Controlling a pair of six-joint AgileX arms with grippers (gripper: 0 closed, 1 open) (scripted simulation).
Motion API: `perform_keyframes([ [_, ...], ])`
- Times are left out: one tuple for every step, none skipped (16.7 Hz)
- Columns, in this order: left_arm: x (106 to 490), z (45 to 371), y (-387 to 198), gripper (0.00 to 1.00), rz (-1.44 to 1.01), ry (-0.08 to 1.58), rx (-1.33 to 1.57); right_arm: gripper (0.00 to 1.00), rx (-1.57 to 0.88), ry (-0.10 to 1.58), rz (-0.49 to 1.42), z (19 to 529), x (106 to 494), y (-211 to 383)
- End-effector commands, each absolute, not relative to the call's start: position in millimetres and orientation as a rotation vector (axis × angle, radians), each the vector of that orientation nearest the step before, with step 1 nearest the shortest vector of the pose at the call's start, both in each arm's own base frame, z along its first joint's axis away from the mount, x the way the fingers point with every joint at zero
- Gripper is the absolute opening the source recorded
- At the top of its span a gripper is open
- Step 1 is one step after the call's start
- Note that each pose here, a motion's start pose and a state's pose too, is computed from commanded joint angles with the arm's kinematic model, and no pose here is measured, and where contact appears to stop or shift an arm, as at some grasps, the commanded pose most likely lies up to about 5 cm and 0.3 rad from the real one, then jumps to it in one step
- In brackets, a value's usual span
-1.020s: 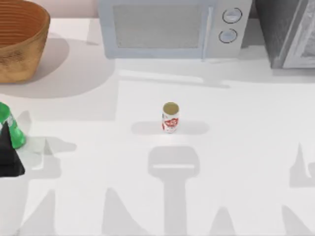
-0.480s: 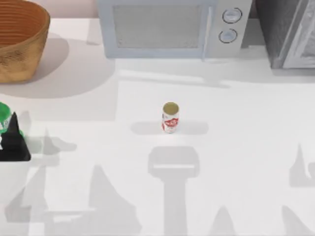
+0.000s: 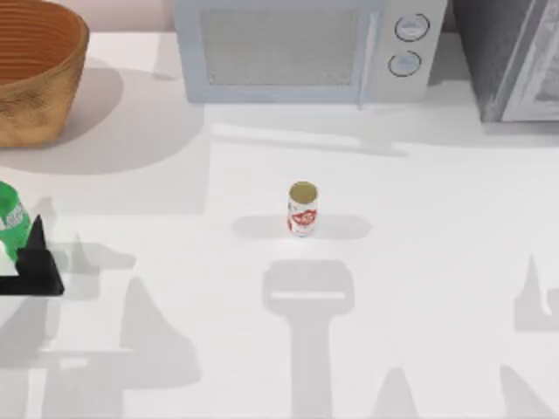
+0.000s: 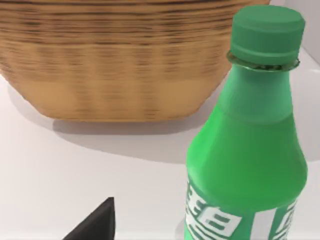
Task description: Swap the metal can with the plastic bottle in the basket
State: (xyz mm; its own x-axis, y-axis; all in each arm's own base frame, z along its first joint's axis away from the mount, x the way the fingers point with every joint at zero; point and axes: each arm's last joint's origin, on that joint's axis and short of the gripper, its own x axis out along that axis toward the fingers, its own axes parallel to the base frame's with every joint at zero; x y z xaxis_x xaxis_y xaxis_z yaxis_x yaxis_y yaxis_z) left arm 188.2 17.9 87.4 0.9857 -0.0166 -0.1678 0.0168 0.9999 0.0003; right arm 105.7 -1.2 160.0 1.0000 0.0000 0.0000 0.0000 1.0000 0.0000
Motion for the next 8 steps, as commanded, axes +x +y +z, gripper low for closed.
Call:
perform_keyframes([
  [188.2,83.3,18.4,1.0,-0.018,0.176,0.002,1.0,0.0,0.0,0.0,160.0,105.7,-1.2],
  [187.9,79.6,18.8,1.0,-0.018,0.183,0.002,1.0,0.0,0.0,0.0,160.0,105.7,-1.2],
  [187.5,76.5,19.2,1.0,-0.019,0.189,0.002,1.0,0.0,0.0,0.0,160.0,105.7,-1.2],
  [187.0,74.1,19.4,1.0,-0.019,0.194,0.002,1.0,0.0,0.0,0.0,160.0,105.7,-1.2],
  [186.6,72.4,19.6,1.0,-0.019,0.198,0.002,1.0,0.0,0.0,0.0,160.0,105.7,-1.2],
  [186.4,71.4,19.6,1.0,-0.019,0.201,0.002,1.0,0.0,0.0,0.0,160.0,105.7,-1.2],
  [186.3,71.4,19.6,1.0,-0.019,0.201,0.002,1.0,0.0,0.0,0.0,160.0,105.7,-1.2],
  [186.3,71.4,19.6,1.0,-0.019,0.201,0.002,1.0,0.0,0.0,0.0,160.0,105.7,-1.2],
])
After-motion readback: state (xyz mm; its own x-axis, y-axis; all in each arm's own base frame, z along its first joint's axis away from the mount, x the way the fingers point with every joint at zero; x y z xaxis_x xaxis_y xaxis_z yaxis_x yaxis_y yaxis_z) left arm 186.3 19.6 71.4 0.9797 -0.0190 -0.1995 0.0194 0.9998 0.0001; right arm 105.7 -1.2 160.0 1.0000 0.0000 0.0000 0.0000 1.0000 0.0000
